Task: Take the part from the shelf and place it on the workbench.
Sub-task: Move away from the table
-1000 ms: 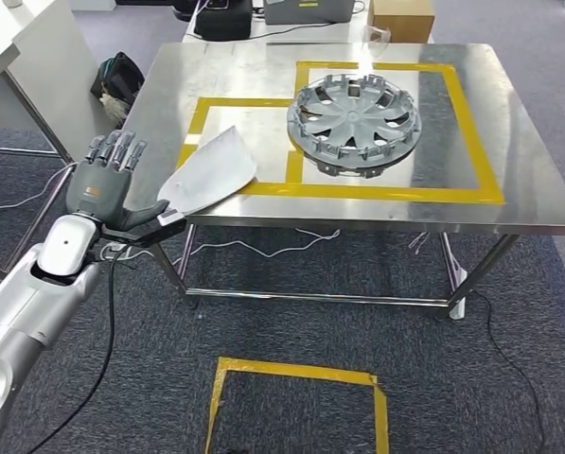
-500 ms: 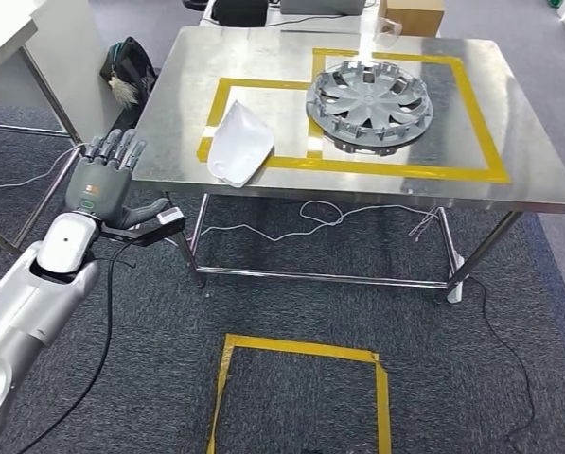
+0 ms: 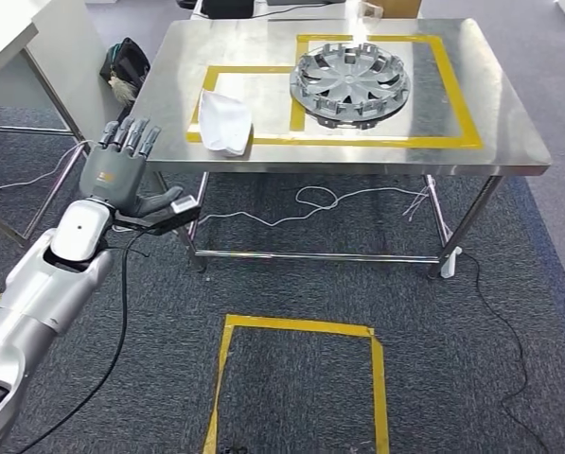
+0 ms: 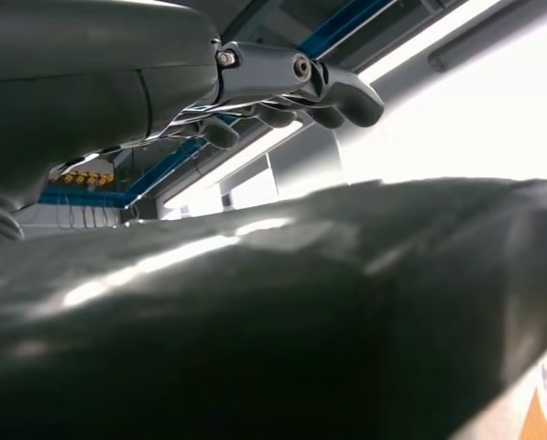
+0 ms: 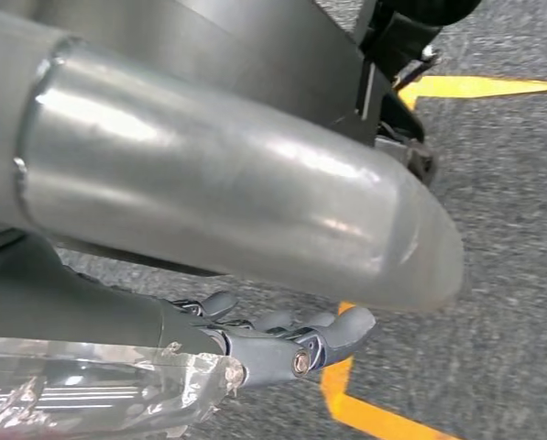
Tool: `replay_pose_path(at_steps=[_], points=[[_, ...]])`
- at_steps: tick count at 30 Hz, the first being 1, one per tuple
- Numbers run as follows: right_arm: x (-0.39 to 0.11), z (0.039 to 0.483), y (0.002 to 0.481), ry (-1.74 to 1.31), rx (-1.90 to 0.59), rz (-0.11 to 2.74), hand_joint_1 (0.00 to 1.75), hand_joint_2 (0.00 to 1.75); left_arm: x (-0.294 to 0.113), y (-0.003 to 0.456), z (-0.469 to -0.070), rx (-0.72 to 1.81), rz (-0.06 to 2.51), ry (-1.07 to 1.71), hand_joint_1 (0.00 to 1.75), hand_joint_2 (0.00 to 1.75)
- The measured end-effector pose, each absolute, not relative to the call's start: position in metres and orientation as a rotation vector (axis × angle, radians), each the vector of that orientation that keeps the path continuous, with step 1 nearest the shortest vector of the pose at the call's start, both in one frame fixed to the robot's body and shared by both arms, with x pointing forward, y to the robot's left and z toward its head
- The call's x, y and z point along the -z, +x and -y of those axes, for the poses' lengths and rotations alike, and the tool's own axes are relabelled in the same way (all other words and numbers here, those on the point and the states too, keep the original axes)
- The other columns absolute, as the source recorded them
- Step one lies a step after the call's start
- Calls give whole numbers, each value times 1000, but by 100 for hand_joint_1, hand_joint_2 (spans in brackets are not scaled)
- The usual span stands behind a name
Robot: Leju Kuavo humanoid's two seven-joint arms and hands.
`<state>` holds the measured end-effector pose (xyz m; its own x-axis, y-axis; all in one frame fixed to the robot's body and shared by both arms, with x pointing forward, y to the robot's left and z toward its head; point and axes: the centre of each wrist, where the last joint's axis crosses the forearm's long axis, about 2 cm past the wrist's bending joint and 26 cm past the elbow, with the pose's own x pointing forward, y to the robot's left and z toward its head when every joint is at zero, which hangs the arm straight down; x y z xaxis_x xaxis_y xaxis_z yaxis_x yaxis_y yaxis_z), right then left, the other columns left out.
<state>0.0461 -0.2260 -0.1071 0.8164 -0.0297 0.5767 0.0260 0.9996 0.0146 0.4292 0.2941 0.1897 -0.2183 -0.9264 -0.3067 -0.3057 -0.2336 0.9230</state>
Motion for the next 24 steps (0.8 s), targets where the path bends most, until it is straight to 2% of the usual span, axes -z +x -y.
replay_pose_path(at_steps=[24], points=[[108,228,43,3,37,610,0,0,-194,434,-296,1489,1450,1516,0,0]])
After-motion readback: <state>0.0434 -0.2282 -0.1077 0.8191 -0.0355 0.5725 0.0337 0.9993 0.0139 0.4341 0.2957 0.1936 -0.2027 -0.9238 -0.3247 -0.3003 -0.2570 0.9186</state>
